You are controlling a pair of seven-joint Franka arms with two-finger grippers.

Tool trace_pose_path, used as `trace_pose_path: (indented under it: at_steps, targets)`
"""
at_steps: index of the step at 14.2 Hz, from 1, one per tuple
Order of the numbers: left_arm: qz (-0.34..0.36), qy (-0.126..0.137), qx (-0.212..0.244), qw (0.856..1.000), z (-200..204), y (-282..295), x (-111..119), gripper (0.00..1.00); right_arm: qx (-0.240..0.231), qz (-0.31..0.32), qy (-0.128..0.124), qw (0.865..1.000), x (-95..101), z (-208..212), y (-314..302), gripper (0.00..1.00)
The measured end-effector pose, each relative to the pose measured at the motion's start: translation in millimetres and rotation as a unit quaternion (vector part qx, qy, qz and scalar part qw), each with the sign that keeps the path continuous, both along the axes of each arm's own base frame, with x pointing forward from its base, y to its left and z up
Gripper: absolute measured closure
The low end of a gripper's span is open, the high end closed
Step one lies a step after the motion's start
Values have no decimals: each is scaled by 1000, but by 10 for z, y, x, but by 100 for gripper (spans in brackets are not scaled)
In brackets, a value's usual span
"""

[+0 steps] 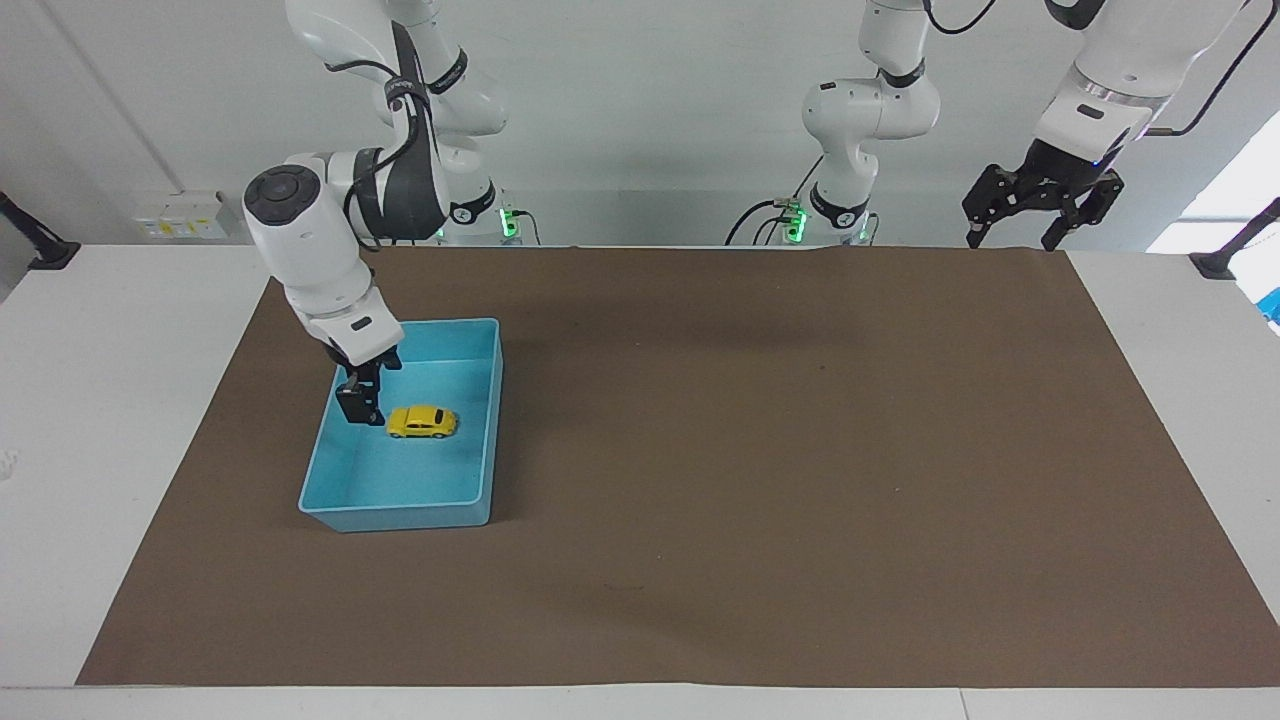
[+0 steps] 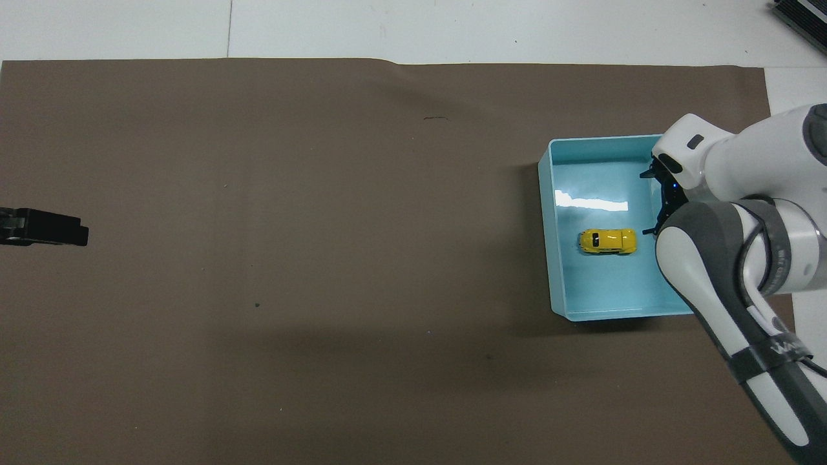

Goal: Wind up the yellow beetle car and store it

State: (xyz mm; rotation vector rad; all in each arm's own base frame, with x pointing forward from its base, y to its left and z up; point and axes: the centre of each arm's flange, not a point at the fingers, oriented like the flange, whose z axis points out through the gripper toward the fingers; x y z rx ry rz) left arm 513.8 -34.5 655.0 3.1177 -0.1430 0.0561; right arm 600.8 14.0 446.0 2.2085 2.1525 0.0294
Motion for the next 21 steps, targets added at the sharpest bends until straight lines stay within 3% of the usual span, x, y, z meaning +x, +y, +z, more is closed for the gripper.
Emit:
trace_pose_path:
  at_steps: [10,21]
  targets:
    - [0,0,0,1000,0,0,0,0,10,-1,-18,1000,-5,455,83,0]
    - [0,0,0,1000,0,0,0,0,5,-45,-27,999,-348,1115,-192,0]
